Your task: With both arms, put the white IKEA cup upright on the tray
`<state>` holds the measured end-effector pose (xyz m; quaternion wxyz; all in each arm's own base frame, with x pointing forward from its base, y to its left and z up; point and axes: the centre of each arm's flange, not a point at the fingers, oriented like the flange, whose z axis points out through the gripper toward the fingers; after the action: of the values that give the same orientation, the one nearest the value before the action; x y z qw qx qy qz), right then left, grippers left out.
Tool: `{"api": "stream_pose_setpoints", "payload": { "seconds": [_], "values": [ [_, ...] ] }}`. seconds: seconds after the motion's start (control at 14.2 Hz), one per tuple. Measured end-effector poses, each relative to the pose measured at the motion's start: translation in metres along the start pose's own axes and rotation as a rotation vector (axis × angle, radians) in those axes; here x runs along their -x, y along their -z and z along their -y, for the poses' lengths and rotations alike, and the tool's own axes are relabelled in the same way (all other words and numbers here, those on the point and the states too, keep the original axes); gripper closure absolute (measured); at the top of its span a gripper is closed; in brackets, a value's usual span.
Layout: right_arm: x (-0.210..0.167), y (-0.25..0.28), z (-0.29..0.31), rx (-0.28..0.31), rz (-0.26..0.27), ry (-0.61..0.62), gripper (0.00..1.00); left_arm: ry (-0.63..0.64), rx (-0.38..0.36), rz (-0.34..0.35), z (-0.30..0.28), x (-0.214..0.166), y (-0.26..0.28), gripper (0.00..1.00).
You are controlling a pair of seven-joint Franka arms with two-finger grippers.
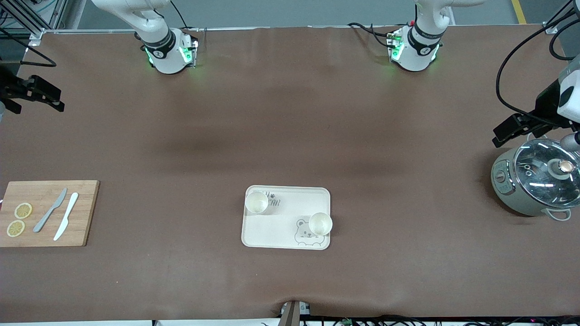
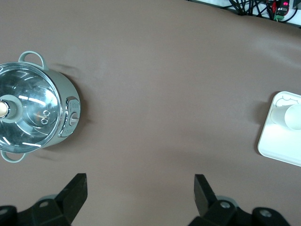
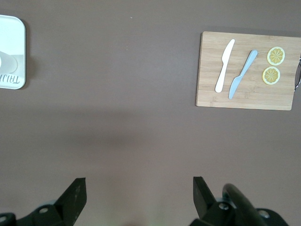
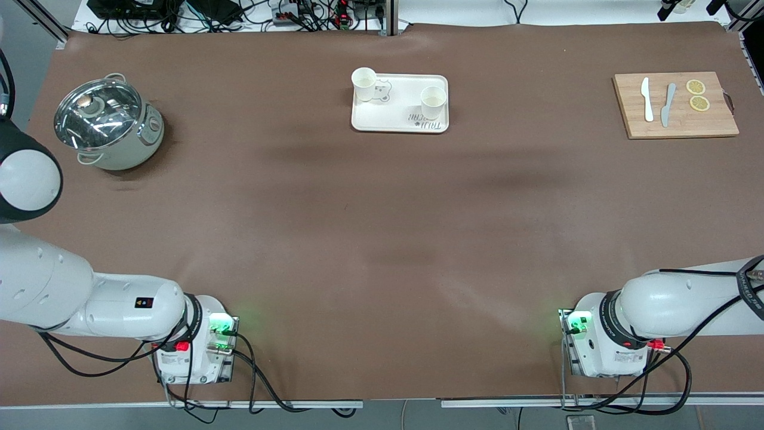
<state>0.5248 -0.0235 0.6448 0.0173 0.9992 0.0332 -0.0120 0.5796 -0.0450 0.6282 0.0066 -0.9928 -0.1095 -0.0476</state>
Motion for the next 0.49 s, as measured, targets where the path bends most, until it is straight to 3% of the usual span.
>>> {"api": "stream_pose_setpoints", "payload": {
  "seconds": [0.49],
  "values": [
    [0.0,-0.001,0.001,-0.001,0.007,0.001,0.0,-0.113,-0.005,0.03,-0.021,0.018,-0.009,0.0]
  ]
}}
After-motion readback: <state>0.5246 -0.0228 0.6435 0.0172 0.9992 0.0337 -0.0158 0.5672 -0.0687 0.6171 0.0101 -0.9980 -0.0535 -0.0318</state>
